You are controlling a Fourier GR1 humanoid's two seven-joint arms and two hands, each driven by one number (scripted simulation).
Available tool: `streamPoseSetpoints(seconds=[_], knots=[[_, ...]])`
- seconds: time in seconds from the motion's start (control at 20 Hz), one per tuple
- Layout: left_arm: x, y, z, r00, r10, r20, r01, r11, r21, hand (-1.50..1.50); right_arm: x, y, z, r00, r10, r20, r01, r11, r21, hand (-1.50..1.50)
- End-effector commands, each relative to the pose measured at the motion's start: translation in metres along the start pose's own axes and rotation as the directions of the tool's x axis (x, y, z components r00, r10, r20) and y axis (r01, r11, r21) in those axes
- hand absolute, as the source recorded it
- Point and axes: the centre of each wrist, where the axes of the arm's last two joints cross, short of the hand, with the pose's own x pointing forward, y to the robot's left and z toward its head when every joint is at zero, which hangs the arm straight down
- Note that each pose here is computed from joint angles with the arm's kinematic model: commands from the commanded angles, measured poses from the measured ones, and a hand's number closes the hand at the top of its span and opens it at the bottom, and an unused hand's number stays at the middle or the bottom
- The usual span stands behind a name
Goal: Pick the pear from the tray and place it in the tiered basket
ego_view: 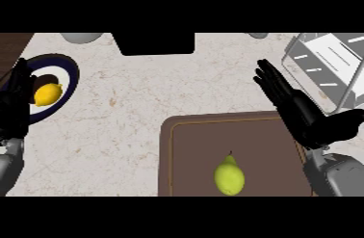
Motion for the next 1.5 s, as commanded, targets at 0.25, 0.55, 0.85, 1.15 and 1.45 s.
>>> streamPoseSetpoints(seconds=[0.25, 0.55, 0.85, 1.15, 1.45], knots=[[0.017, -0.072, 0.031, 0.984, 0.136, 0.119, -0.111, 0.975, -0.195, 0.00, -0.041, -0.064, 0.045, 0.841, -0.518, 0.157, 0.536, 0.756, -0.376, 1.50], [0.006, -0.096, 0.051, 0.982, 0.182, 0.058, -0.162, 0.955, -0.251, 0.00, -0.096, -0.042, 0.073, 0.544, -0.833, 0.105, 0.802, 0.479, -0.356, -1.50], [-0.001, -0.106, 0.056, 0.984, 0.167, 0.058, -0.147, 0.956, -0.254, 0.00, -0.067, -0.102, 0.145, 0.713, -0.698, 0.066, 0.698, 0.698, -0.163, -1.50], [0.004, -0.118, 0.067, 0.984, 0.164, 0.068, -0.139, 0.950, -0.280, 0.00, 0.018, -0.147, 0.126, 0.964, -0.169, -0.207, 0.180, 0.983, 0.038, -1.50], [0.003, -0.128, 0.071, 0.984, 0.162, 0.076, -0.137, 0.954, -0.265, 0.00, 0.104, -0.139, 0.101, 0.919, 0.319, -0.232, -0.246, 0.924, 0.293, -1.50]])
